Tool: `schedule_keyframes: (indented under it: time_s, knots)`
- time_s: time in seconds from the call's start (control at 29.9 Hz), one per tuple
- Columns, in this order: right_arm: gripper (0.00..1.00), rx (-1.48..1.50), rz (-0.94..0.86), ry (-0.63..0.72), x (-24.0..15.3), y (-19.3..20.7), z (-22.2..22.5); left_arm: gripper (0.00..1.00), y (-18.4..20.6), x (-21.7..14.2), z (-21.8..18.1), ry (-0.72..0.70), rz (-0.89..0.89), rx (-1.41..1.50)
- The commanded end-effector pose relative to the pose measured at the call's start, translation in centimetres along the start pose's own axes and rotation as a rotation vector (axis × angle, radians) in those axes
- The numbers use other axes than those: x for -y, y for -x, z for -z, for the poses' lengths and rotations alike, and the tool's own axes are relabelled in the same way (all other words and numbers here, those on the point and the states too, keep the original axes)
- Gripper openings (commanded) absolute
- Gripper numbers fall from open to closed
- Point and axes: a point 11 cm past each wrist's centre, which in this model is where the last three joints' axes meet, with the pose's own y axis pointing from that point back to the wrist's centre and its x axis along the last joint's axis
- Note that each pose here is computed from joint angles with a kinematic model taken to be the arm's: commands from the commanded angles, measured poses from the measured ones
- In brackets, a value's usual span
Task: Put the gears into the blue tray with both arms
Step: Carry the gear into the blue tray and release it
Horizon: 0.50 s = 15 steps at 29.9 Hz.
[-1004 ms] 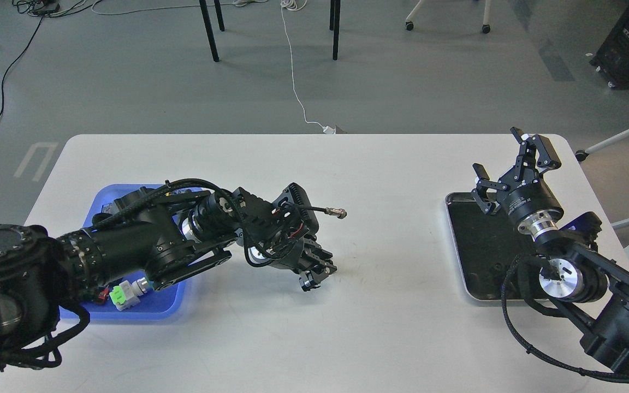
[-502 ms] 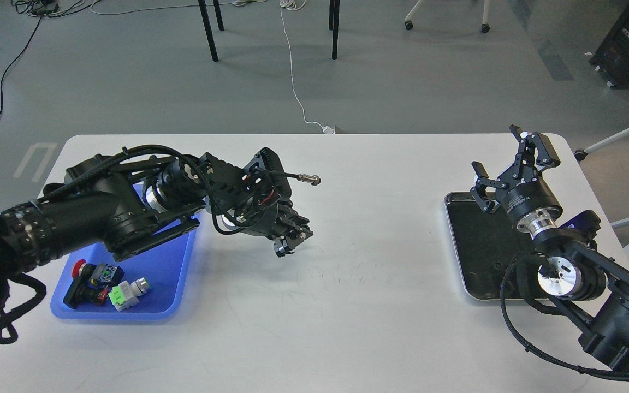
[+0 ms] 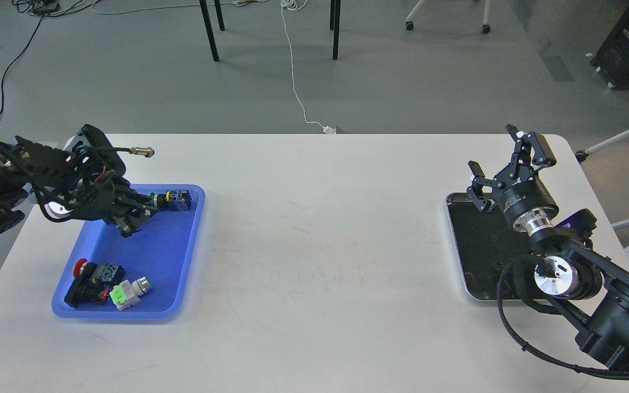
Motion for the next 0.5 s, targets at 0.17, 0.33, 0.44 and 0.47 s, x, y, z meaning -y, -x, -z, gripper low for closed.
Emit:
schedule_keyframes:
  time_s: [0.17,0.33,0.44,0.47]
  knots:
    - [0.99,0.002,0.001,0.000,0.1,0.1,0.0,0.20,2.9,0.5,-0.4,0.009,0.004,-0.020]
    - [0.99,0.002,0.000,-0.002,0.1,0.1,0.0,0.20,3.2,1.3,-1.0,0.027,0.009,-0.024]
    - [0.99,0.002,0.001,-0.002,0.1,0.1,0.0,0.21,3.4,1.5,-1.2,0.032,0.014,-0.027]
    - [0.99,0.002,0.000,-0.002,0.1,0.1,0.0,0.21,3.4,1.7,-1.3,0.034,0.015,-0.029]
